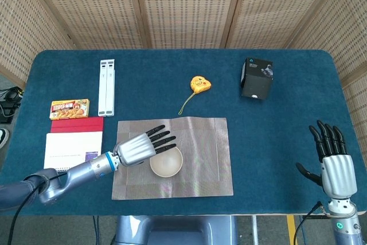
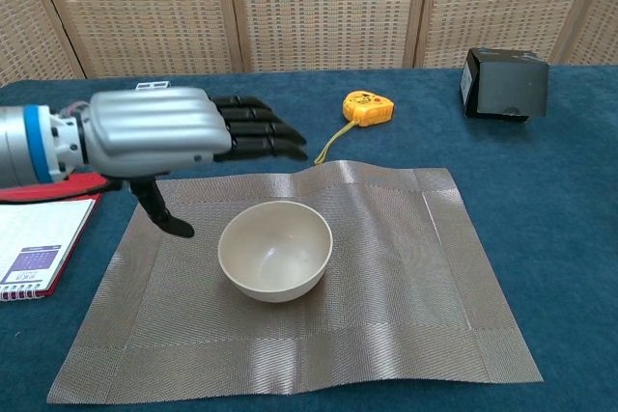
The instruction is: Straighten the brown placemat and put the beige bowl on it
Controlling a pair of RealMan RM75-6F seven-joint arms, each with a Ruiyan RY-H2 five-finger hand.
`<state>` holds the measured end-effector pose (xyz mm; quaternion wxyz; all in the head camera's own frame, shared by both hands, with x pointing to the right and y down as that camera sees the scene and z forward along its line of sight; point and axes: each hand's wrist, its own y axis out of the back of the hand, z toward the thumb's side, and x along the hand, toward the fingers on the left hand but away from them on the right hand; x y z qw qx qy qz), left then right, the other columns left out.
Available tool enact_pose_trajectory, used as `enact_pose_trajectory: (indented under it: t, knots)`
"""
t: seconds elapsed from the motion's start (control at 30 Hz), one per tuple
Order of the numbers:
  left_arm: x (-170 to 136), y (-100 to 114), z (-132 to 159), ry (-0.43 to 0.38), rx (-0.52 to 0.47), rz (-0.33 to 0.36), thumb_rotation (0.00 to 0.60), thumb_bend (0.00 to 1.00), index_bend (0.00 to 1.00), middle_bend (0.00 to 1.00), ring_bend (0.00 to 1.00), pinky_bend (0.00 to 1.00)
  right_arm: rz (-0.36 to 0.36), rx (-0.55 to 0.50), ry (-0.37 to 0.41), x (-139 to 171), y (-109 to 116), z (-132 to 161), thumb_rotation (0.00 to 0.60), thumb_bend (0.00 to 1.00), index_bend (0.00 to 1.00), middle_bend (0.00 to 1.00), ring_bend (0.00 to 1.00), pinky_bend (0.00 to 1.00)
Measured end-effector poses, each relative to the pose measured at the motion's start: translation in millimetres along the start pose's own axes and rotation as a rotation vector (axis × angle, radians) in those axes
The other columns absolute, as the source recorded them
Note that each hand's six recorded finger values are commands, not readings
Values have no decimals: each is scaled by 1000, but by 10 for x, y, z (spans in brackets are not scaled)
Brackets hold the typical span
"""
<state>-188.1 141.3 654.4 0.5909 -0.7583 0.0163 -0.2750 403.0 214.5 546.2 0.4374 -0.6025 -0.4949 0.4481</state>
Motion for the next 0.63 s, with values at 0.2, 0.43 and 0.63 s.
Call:
enact_pose_trajectory:
  t: [0.2, 0.43, 0.63]
  knots:
    - [-445, 263, -447, 243, -87, 152, 600, 0, 0, 0, 0, 0, -8, 9, -8, -5, 21, -26, 600, 0, 0, 0, 0, 0]
    - [-1582, 133, -881, 768, -198, 231, 600, 0, 0, 0, 0, 0, 6, 51, -28, -25, -10, -88, 600, 0, 0, 0, 0, 0]
    - [-2437, -60, -756, 1055, -265, 192, 600, 0, 0, 0, 0, 0, 42, 120, -46, -33, -84, -134, 600, 0, 0, 0, 0, 0]
